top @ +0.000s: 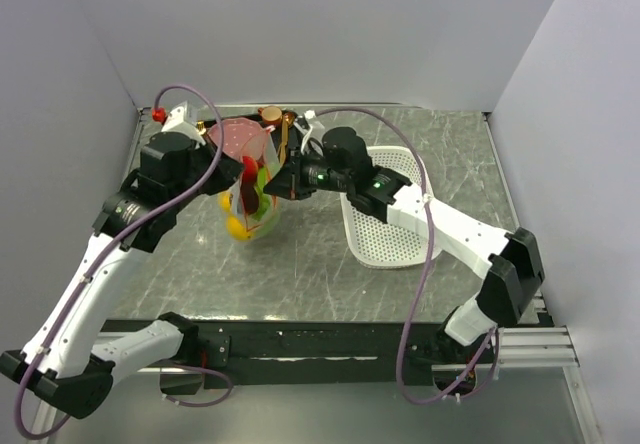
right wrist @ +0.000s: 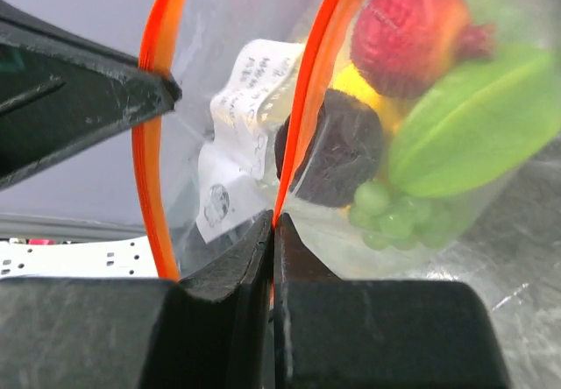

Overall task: Place the food in the zip-top bag and seal the zipper
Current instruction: Adjust the zipper food storage bag at the center of the board.

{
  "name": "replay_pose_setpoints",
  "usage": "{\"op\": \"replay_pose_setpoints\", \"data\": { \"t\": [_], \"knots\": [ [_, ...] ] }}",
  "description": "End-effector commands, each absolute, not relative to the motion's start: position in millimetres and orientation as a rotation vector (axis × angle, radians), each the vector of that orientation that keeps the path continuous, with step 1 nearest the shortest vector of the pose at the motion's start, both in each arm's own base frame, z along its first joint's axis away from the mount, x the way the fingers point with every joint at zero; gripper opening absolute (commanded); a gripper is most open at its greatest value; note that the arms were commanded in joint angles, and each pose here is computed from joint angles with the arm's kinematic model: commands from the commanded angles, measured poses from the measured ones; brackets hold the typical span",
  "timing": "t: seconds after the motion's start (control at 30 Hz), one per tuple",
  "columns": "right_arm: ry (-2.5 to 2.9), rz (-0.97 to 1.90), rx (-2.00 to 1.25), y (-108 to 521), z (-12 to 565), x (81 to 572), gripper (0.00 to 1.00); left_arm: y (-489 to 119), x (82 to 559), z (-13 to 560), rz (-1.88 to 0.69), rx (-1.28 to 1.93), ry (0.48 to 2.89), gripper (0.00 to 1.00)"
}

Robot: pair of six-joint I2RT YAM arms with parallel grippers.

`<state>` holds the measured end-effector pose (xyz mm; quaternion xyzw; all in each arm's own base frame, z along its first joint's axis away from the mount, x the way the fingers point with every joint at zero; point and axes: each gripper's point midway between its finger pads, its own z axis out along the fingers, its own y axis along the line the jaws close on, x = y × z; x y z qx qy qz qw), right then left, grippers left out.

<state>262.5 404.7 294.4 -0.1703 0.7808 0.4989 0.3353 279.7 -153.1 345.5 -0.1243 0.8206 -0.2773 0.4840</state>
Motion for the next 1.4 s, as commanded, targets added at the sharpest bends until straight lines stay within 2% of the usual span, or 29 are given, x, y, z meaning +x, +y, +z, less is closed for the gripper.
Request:
{"op": "replay_pose_setpoints", "data": {
  "t": [0.0,0.23,0.37,0.5,0.63,0.83,1.03,1.1,1.13,1.17,1.2,1.23,1.37],
  "knots": [
    [2.056,1.378,-0.468,422.4,284.0,258.2,0.07,-154.7,286.3,352.6,-0.672,-0.318,1.989,0.03],
    [2.038,1.456,-0.477,448.0,289.2,269.3,0.06,-153.5,278.3,361.3,-0.659,-0.266,2.013,0.05],
    [2.017,1.364,-0.372,424.7,287.1,273.7,0.07,-172.3,282.6,349.1,-0.721,-0.195,2.061,0.05],
    [2.094,1.221,-0.25,387.4,249.5,275.0,0.08,-197.7,289.1,311.9,-0.789,-0.144,2.172,0.01],
    [2.122,1.156,-0.15,361.5,225.3,273.9,0.09,-213.9,296.2,268.5,-0.791,-0.131,2.26,0.01],
    [2.2,1.057,-0.008,334.6,182.7,269.2,0.09,-254.5,295.5,237.2,-0.92,-0.052,2.309,0.01],
    [2.159,0.979,0.069,301.2,185.8,260.9,0.26,-285.5,284.1,234.2,-0.975,0.066,2.335,0.01],
    [2.13,0.935,0.109,289.4,191.9,266.0,0.45,-287.6,283.0,234.1,-0.98,0.073,2.337,0.01],
    [2.109,0.931,0.136,280.3,201.2,267.5,0.5,-288.5,282.7,235.2,-0.981,0.078,2.334,0.01],
    [2.094,0.921,0.158,274.6,206.1,270.0,0.65,-287.6,283.2,234.8,-0.973,0.075,2.335,0.01],
    [2.085,0.933,0.178,270.8,211.5,271.0,0.75,-287.1,283.0,235.8,-0.97,0.076,2.334,0.01],
    [2.095,0.943,0.208,265.4,214.0,271.1,0.79,-286.3,283.4,235.7,-0.963,0.077,2.334,0.01],
    [2.113,0.915,0.387,237.0,215.8,300.1,0.8,-285.1,283.0,239.2,-0.962,0.083,2.323,0.01]
  ]
}}
